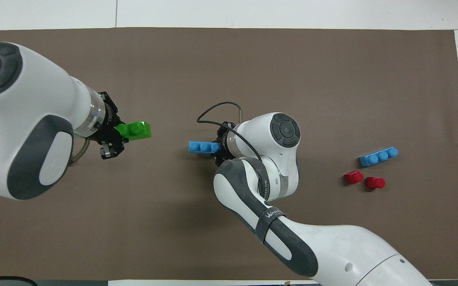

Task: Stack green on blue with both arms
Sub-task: 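Lift the green brick with the left gripper while the right gripper centers blue, then press the green brick onto the blue brick end with the left gripper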

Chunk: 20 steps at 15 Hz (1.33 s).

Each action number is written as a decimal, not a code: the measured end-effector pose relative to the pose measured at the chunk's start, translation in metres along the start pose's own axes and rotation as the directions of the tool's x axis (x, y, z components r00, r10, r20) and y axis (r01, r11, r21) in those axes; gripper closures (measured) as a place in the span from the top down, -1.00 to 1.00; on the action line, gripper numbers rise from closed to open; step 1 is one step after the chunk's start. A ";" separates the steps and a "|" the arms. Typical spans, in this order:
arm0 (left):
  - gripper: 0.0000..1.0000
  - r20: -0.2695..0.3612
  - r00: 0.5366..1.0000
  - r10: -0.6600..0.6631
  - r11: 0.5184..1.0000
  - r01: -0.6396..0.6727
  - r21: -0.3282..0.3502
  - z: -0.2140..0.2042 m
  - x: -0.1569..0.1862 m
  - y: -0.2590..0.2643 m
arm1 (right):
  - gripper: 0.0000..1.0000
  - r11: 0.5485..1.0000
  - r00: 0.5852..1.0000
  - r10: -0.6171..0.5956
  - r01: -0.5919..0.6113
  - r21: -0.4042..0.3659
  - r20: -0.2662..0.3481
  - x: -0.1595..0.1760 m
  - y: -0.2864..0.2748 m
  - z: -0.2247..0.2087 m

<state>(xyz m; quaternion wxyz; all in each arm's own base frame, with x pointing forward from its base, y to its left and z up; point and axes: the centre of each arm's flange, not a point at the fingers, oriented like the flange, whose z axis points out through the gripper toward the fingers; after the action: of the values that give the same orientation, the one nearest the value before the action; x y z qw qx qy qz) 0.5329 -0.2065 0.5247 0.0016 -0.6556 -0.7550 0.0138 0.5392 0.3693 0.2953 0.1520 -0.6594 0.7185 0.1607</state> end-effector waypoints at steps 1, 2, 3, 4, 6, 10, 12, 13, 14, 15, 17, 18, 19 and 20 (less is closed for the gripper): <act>-0.31 0.001 1.000 -0.013 1.000 0.013 -0.004 0.010 -0.009 -0.007 | -0.31 1.000 1.000 -0.007 0.007 0.011 -0.004 0.005 0.001 0.003; -0.31 0.004 1.000 -0.028 1.000 0.028 -0.010 0.020 -0.019 -0.014 | -0.31 1.000 1.000 -0.010 0.011 0.022 -0.008 0.009 0.002 0.006; -0.31 0.010 0.999 -0.041 0.999 0.041 -0.019 0.030 -0.030 -0.021 | -0.31 0.999 1.000 -0.014 0.014 0.028 -0.011 0.012 0.003 0.008; -0.31 0.015 0.999 -0.047 0.999 0.047 -0.025 0.040 -0.039 -0.027 | -0.31 0.999 1.000 -0.021 0.021 0.029 -0.014 0.014 0.004 0.010; -0.31 0.020 0.999 -0.043 0.999 0.043 -0.031 0.058 -0.054 -0.039 | -0.31 0.998 0.999 -0.042 0.042 0.043 -0.018 0.015 0.007 0.013; -0.31 0.037 0.998 -0.041 0.998 0.042 -0.047 0.084 -0.073 -0.053 | -0.31 0.997 0.998 -0.055 0.056 0.056 -0.018 0.014 0.009 0.014; -0.31 0.032 0.999 -0.035 0.998 0.036 -0.051 0.097 -0.084 -0.061 | -0.31 0.997 0.998 -0.055 0.056 0.056 -0.018 0.014 0.009 0.014; -0.31 0.025 0.999 -0.038 0.997 0.040 -0.059 0.106 -0.092 -0.064 | -0.31 0.997 0.998 -0.055 0.056 0.056 -0.018 0.014 0.009 0.014; -0.31 0.021 0.999 -0.039 0.997 0.041 -0.066 0.115 -0.099 -0.067 | -0.31 0.997 0.998 -0.055 0.056 0.056 -0.018 0.014 0.009 0.014; -0.31 0.019 0.999 -0.037 0.997 0.038 -0.066 0.122 -0.106 -0.069 | -0.31 0.997 0.998 -0.055 0.056 0.056 -0.018 0.014 0.009 0.014; -0.31 0.018 1.000 -0.022 0.998 0.023 -0.067 0.135 -0.115 -0.074 | -0.31 0.997 0.998 -0.056 0.057 0.056 -0.018 0.014 0.009 0.014; -0.31 0.016 1.000 -0.013 0.998 0.014 -0.069 0.142 -0.118 -0.077 | -0.31 0.997 0.998 -0.059 0.060 0.057 -0.018 0.014 0.009 0.014; -0.31 0.014 1.000 -0.006 0.997 0.006 -0.071 0.147 -0.121 -0.078 | -0.31 0.996 0.998 -0.061 0.062 0.057 -0.018 0.014 0.009 0.014; -0.31 0.010 1.000 0.000 0.997 0.000 -0.073 0.152 -0.122 -0.079 | -0.31 0.996 0.998 -0.063 0.064 0.057 -0.018 0.014 0.009 0.014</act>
<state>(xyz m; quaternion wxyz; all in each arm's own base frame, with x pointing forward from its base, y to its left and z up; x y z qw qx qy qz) 0.4689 -0.3407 0.3761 -0.0259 -0.6551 -0.7550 -0.0105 0.5290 0.3634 0.2772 0.1701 -0.6785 0.7028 0.1297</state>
